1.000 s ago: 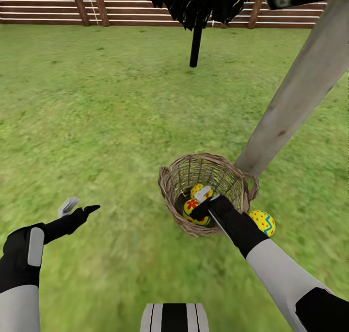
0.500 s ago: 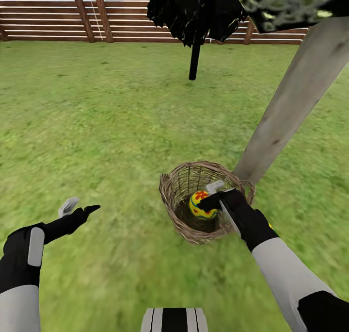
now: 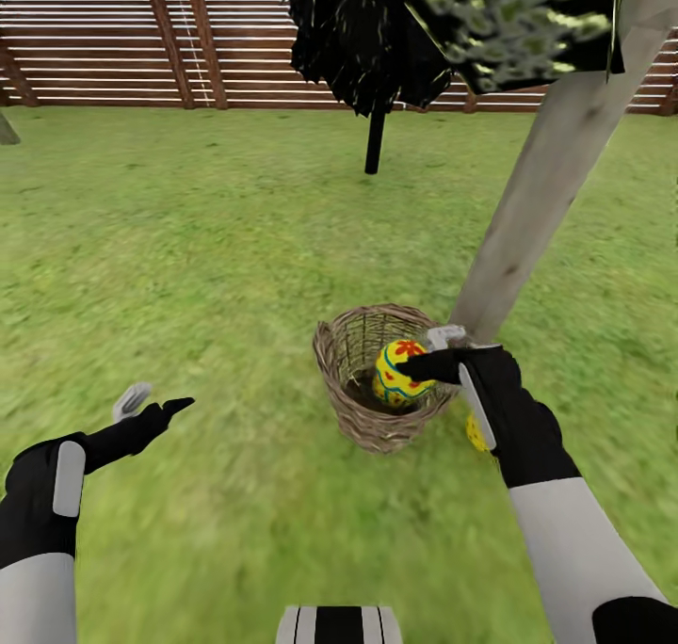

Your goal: Take the three Easter eggs out of the wicker basket on the lawn in the garden, then place them on the lawn next to a single tree (choose any tree) so that all three eggs are next to the same tree and none are left in the basket.

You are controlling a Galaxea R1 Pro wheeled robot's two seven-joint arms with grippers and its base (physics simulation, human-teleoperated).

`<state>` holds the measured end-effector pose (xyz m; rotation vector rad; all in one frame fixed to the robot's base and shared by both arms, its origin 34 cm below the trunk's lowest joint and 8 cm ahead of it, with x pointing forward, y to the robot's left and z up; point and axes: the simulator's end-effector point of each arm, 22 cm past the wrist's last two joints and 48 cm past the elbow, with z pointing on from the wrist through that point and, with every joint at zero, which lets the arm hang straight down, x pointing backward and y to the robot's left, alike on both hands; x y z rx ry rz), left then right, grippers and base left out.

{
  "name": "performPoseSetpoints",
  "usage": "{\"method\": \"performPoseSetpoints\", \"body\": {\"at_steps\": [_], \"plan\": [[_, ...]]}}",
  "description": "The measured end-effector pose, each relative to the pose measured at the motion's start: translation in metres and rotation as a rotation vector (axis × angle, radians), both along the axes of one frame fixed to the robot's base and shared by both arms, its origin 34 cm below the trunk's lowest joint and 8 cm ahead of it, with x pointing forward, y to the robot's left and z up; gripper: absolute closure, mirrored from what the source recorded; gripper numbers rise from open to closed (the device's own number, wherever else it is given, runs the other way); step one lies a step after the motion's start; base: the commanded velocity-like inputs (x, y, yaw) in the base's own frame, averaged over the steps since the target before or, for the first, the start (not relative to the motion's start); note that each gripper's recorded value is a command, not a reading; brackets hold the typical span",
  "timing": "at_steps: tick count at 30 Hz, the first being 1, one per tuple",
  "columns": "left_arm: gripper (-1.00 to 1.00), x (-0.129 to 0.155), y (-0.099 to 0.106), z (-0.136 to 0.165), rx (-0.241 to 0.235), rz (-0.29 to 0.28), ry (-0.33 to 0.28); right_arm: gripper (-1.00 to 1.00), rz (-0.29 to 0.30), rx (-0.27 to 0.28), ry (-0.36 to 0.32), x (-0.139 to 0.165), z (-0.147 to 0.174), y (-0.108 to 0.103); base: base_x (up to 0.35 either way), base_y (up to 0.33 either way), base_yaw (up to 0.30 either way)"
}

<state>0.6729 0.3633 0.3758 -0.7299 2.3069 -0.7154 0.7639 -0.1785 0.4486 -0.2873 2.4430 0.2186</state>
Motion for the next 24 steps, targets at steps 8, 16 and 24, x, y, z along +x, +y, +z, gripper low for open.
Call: {"method": "performPoseSetpoints", "body": {"at_steps": [8,16,24], "plan": [[-1.00,0.004,-0.001,0.020,0.000,-0.002,-0.033,1.00,-0.171,0.343,-0.117,0.006,0.073,-0.035,-0.099,0.000,0.000],[-1.00,0.007,-0.002,0.039,0.000,-0.005,-0.063,1.00,-0.205,0.739,-0.143,-0.016,0.108,-0.038,-0.144,0.000,0.000],[-1.00,0.009,-0.003,0.059,0.001,-0.005,-0.092,1.00,-0.405,0.900,-0.227,-0.058,0.105,-0.137,-0.339,0.000,0.000]]}}
